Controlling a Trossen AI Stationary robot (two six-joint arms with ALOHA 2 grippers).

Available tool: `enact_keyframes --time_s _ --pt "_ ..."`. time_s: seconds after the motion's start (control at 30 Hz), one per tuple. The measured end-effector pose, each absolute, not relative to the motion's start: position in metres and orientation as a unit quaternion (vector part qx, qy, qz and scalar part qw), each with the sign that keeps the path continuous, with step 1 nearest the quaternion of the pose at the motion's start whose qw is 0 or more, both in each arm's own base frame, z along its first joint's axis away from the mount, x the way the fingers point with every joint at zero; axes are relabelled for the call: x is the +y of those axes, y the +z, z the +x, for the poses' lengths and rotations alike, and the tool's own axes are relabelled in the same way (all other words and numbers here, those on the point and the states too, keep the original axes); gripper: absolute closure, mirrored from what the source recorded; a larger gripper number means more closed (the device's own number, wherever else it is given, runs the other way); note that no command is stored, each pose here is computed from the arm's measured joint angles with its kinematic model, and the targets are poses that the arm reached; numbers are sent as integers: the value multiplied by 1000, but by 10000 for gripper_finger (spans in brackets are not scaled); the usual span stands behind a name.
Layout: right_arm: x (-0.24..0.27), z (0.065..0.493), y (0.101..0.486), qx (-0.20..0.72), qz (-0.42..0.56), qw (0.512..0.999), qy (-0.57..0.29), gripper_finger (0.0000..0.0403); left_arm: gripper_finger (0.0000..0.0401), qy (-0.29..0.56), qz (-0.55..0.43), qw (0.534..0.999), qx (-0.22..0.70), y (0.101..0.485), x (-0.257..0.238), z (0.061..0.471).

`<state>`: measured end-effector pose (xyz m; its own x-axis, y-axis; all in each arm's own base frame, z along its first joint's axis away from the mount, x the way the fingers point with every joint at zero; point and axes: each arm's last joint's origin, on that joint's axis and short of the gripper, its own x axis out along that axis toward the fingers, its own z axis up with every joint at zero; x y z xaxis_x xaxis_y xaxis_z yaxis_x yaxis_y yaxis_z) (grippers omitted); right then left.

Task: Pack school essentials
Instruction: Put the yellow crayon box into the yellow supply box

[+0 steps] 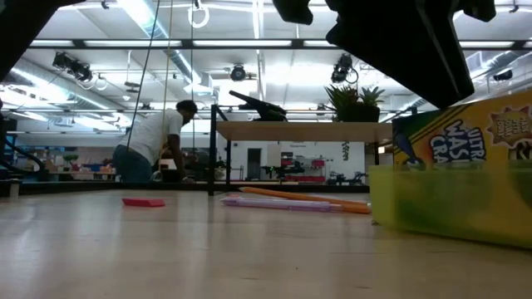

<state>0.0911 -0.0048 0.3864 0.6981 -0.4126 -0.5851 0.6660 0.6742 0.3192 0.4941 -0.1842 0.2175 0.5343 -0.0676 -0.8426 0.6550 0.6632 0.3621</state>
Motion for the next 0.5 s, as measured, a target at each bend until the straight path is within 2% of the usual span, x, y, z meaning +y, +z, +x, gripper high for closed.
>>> enact_keyframes --time_s 0.17,0.5 --pt "-5 90 387 240 263 883 -305 346 183 -224 344 809 421 218 -186 495" --pt "-5 90 387 242 256 885 -303 346 206 -257 347 805 407 219 -186 496"
